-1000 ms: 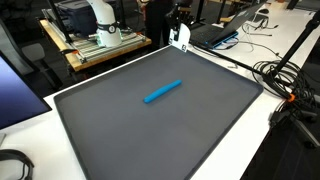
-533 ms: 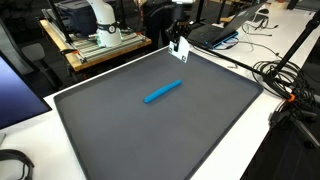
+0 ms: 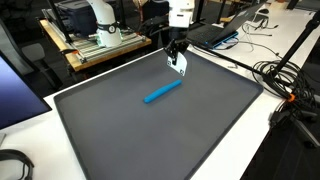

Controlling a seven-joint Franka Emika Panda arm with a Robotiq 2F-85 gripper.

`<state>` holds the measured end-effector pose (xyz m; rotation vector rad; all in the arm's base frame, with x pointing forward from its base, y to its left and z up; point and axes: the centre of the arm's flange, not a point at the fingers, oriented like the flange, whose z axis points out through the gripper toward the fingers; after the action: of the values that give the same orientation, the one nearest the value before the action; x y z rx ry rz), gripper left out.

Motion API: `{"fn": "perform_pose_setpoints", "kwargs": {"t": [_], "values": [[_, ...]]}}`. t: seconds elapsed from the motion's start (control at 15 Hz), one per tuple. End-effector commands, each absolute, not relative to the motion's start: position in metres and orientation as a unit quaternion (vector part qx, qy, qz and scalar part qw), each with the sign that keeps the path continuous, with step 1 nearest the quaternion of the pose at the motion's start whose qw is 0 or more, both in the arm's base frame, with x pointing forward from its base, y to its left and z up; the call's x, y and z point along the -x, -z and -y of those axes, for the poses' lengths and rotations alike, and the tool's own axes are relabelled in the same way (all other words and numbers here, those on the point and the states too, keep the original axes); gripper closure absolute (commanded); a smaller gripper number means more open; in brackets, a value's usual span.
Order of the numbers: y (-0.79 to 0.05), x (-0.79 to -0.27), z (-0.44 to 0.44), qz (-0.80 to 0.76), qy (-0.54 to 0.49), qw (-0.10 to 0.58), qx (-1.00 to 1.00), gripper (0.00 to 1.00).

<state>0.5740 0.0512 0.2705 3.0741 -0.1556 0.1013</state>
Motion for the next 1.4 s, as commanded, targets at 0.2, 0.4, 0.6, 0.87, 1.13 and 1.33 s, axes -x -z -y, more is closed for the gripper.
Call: {"fn": "perform_pose_setpoints", "kwargs": {"t": [0.2, 0.4, 0.6, 0.87, 1.13, 1.33], "values": [[-0.242, -0.586, -0.045, 0.042, -0.031, 0.016, -0.998, 0.99], [-0.231, -0.591, -0.044, 0.043, -0.026, 0.017, -0.999, 0.99], [-0.220, -0.595, -0.045, 0.045, -0.023, 0.020, -0.999, 0.99], [-0.208, -0.599, -0.046, 0.046, -0.021, 0.024, -0.998, 0.99], [-0.200, -0.602, -0.044, 0.049, -0.018, 0.030, -0.998, 0.99], [-0.198, -0.604, -0.043, 0.049, -0.014, 0.029, -0.998, 0.99]]}}
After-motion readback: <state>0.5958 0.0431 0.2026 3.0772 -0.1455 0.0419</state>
